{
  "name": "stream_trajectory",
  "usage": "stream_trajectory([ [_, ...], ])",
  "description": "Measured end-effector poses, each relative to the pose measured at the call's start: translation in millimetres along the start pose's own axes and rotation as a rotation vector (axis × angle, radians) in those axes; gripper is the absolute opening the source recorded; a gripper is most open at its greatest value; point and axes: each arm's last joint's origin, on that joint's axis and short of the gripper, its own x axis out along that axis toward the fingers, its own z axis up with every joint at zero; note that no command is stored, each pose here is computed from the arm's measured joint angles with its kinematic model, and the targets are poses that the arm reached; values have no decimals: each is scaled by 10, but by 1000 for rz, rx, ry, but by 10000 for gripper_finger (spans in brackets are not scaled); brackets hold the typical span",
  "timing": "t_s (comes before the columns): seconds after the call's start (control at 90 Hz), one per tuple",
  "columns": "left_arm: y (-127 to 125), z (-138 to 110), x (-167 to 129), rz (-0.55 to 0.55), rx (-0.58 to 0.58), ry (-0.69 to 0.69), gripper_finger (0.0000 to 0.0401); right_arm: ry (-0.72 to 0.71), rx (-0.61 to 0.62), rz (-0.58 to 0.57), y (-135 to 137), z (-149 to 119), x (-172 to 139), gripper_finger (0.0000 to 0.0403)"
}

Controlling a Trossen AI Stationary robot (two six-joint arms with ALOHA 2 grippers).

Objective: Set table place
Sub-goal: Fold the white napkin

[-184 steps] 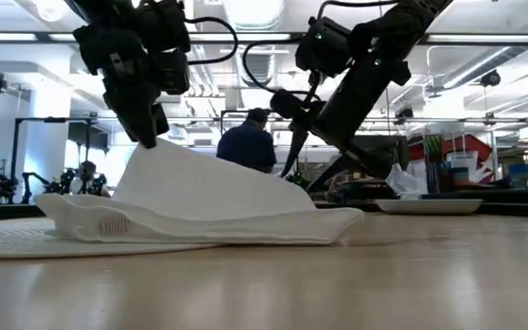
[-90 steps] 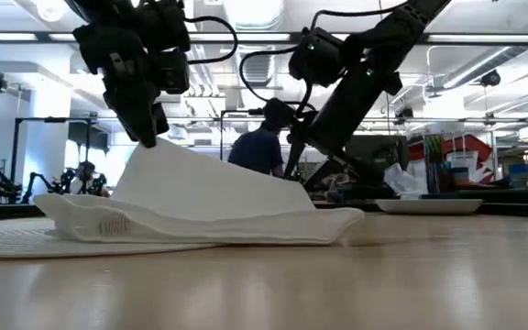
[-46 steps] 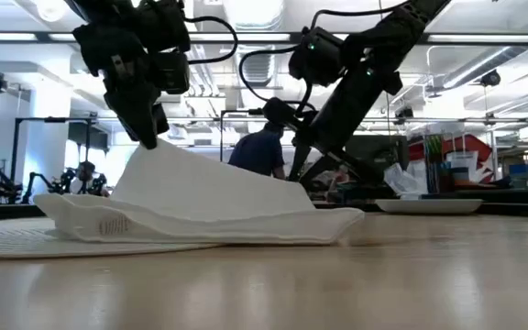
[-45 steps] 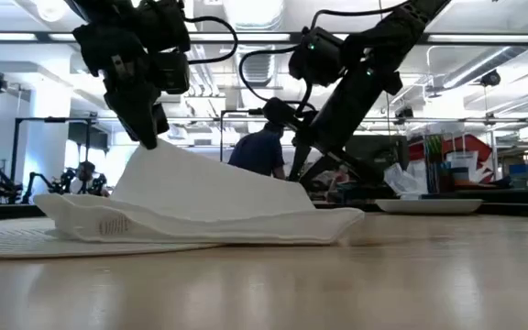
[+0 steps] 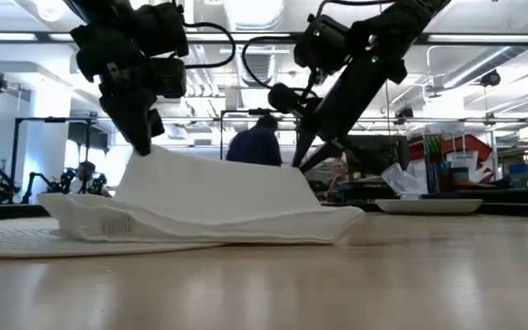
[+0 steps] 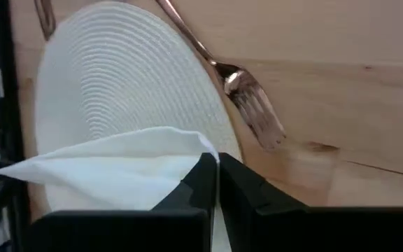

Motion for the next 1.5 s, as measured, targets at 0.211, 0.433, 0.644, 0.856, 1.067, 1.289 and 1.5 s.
stream_trajectory([
  [0.211,-1,-2,0,0,-27,2,0,23,-13,18,23,-12,-45,0],
  [0.433,-19,-2,5,-3,-39,2,0,19,-40,42,63,-3,-113,0],
  [0.644,-20,5,3,-4,-64,-2,0,20,-74,93,201,-15,-195,0],
  [0.856,-63,68,-35,43,-54,-35,0,44,-113,122,310,-155,-236,0],
  [1.067,-180,121,-65,82,-4,-57,0,67,-147,94,321,-285,-256,0],
  [1.289,-372,84,-27,55,50,-35,0,69,-184,96,328,-306,-295,0],
  [1.5,-556,33,8,54,103,-21,0,75,-230,127,368,-370,-414,0],
])
